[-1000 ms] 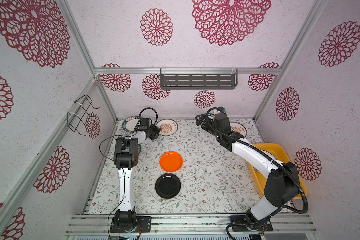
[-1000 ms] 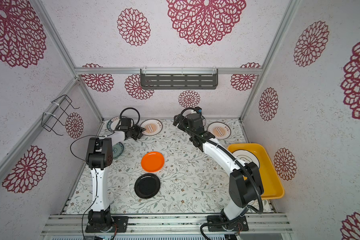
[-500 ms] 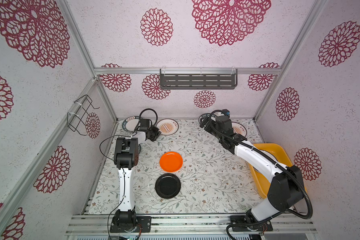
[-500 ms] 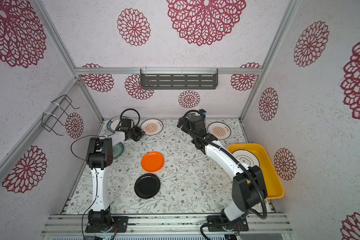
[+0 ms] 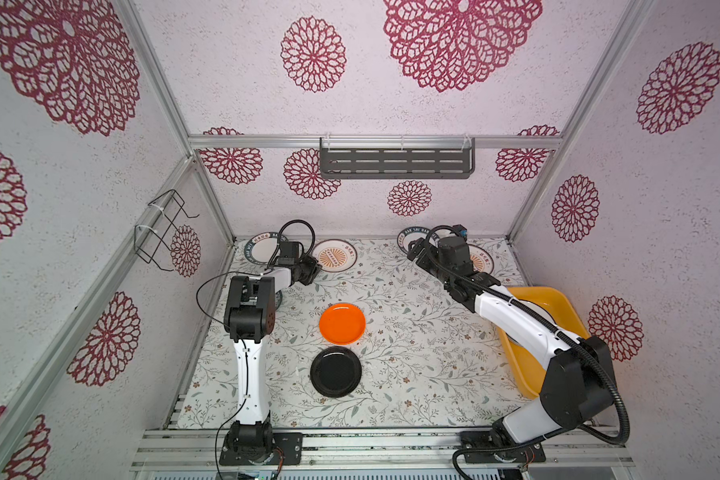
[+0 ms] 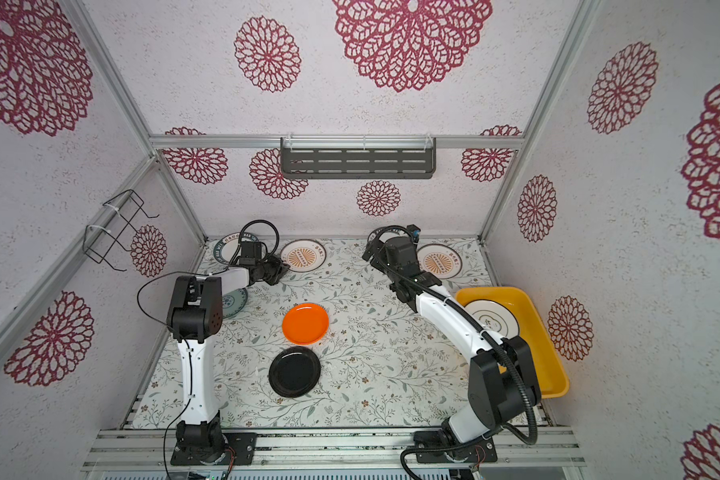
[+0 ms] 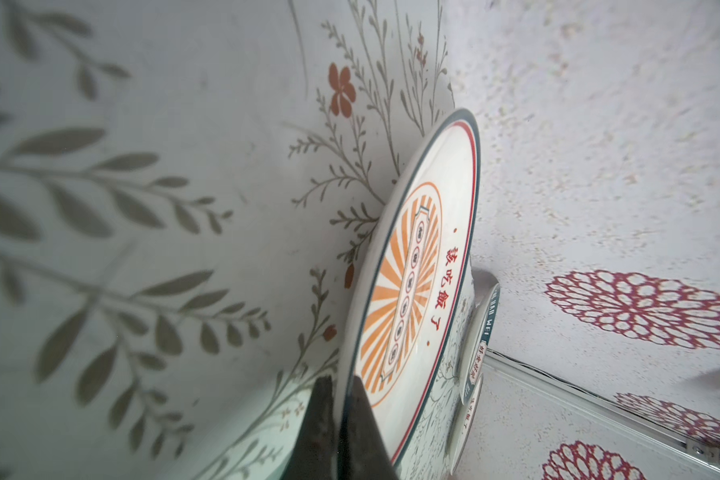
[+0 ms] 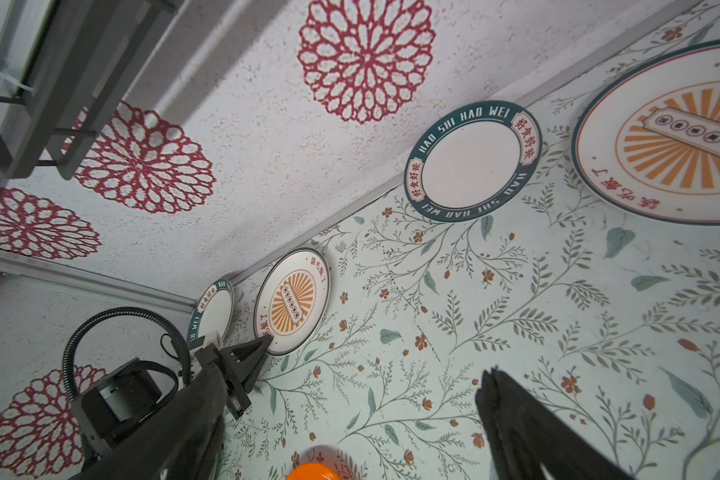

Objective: Place the plates into the plastic bin on the countertop
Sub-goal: 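Grasp the orange-sunburst plate rim with the left gripper and lift it, then hold the sunburst plate up with the left gripper while the right gripper grasps its rim, then carry the sunburst plate into the yellow bin with the right gripper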

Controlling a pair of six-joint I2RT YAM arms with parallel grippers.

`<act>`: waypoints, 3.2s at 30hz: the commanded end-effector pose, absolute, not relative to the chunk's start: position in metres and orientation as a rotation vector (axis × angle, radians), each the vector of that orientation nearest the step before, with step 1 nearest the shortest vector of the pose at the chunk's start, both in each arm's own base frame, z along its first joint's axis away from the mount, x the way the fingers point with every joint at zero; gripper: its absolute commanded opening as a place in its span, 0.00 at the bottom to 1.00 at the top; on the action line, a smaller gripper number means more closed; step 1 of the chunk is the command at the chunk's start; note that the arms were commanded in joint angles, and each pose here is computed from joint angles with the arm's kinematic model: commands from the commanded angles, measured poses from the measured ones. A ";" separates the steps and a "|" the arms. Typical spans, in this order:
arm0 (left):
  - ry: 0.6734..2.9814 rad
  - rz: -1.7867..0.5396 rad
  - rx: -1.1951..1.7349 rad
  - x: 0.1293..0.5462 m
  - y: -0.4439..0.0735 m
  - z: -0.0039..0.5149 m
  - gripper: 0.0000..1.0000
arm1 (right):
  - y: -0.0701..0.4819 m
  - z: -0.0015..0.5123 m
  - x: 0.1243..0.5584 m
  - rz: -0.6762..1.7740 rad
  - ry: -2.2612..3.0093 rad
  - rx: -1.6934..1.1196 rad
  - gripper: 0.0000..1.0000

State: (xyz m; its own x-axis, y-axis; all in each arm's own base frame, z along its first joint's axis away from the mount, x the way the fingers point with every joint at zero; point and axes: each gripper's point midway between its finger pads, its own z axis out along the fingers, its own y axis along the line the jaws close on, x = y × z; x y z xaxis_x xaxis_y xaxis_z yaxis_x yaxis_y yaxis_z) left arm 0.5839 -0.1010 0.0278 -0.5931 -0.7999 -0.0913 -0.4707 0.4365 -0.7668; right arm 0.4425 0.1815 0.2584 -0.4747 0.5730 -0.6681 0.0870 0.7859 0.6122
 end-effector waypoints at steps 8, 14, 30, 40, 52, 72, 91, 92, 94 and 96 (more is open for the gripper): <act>2.169 -1.068 -0.923 0.558 -0.138 0.099 0.00 | 0.142 0.272 0.425 0.715 2.016 0.483 0.99; 2.245 -1.235 -0.695 0.528 -0.212 0.132 0.00 | 0.133 0.258 0.412 0.747 2.084 0.422 0.99; 2.314 -1.432 -0.360 0.445 -0.342 0.193 0.00 | 0.147 0.219 0.407 0.979 2.165 0.361 0.83; 2.298 -1.516 -0.251 0.432 -0.364 0.216 0.00 | 0.138 0.200 0.397 1.000 2.180 0.425 0.71; 2.299 -1.525 -0.142 0.436 -0.373 0.231 0.02 | 0.129 0.206 0.405 1.042 2.075 0.573 0.15; 2.266 -1.201 -0.143 0.446 -0.323 0.248 0.91 | 0.100 0.221 0.395 0.958 1.958 0.718 0.00; 2.235 -1.008 -0.146 0.447 -0.265 0.272 0.97 | -0.038 0.204 0.348 0.605 1.871 1.053 0.00; 2.235 -1.005 -0.154 0.446 -0.263 0.271 0.97 | -0.047 0.201 0.344 0.592 1.867 1.070 0.00; 2.227 -1.007 -0.169 0.443 -0.261 0.270 0.97 | -0.062 0.197 0.339 0.577 1.856 1.100 0.00; 2.227 -1.009 -0.197 0.441 -0.259 0.267 0.97 | -0.077 0.195 0.333 0.569 1.836 1.127 0.00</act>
